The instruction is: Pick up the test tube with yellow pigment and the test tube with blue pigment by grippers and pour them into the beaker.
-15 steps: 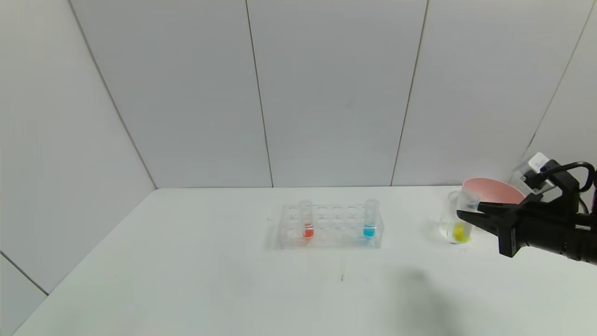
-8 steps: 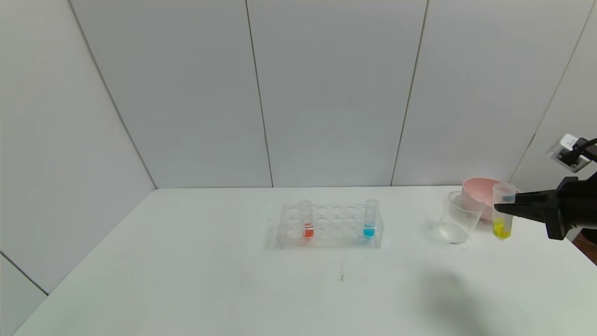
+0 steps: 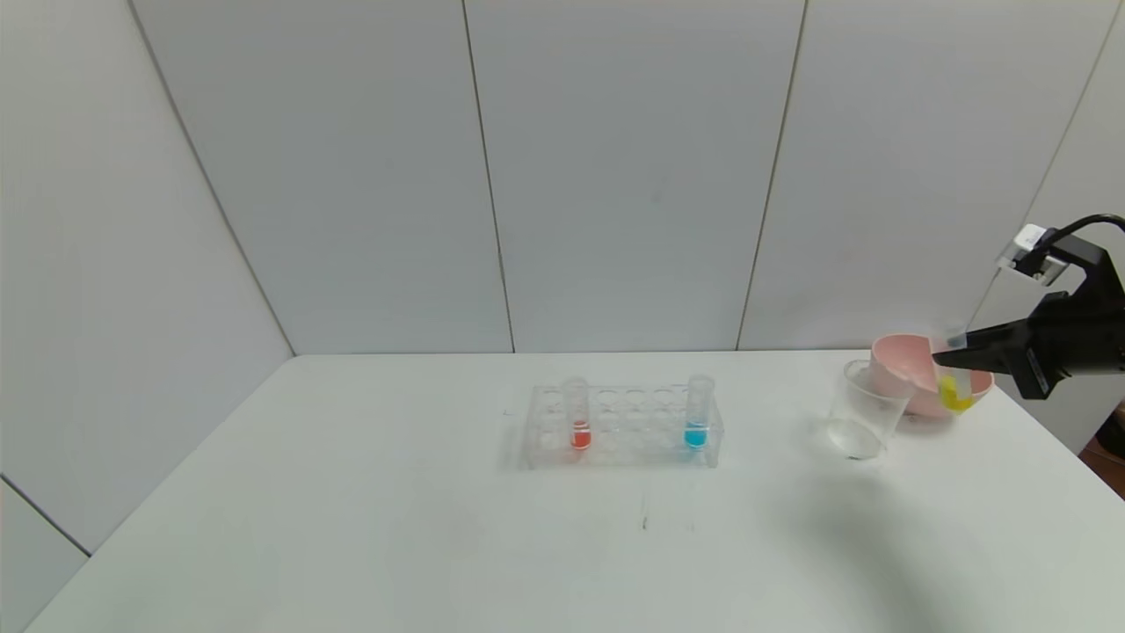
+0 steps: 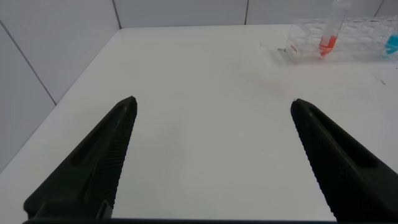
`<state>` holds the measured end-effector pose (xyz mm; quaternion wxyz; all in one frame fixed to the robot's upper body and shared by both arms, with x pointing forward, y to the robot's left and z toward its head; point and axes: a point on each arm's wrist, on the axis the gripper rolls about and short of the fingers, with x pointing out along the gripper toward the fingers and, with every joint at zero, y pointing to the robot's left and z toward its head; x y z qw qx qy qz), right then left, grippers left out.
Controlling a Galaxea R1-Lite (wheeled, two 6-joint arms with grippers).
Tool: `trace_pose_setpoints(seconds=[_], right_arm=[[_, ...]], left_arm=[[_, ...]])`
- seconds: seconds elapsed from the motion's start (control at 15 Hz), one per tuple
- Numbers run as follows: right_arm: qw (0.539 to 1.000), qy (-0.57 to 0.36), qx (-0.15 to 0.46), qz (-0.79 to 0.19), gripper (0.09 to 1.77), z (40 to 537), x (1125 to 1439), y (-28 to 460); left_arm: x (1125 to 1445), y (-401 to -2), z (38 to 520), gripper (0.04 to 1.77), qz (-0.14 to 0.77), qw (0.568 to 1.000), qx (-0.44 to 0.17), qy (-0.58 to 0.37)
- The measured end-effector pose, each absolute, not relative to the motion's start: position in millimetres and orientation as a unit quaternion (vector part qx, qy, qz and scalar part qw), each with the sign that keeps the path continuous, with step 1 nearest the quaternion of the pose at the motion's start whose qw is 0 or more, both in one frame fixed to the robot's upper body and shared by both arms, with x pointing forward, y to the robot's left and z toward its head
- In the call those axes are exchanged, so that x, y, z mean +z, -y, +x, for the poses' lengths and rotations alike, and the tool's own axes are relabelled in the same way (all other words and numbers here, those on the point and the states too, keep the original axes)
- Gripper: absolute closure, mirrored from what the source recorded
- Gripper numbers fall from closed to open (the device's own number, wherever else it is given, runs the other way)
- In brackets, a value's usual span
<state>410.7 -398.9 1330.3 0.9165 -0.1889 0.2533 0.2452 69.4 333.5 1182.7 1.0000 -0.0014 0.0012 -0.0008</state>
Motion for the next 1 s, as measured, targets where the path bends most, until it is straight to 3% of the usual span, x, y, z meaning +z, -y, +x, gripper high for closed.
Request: trace_pose_setpoints(seconds=[0.4,1.0], right_arm=[[0.891,-0.311,0.234,-0.235,1.35,443.3,1339.9,408.1],[0.832,-0.336,0.271,-0.35,1.35,459.7,1358.9,412.0]], left_arm=[[1182.7,-333.5,69.4,0.05,-0.002,1.0,-0.001,-0.001],[1182.7,-333.5,69.4,0.05,-0.001,1.0,-0.001,-0.001]])
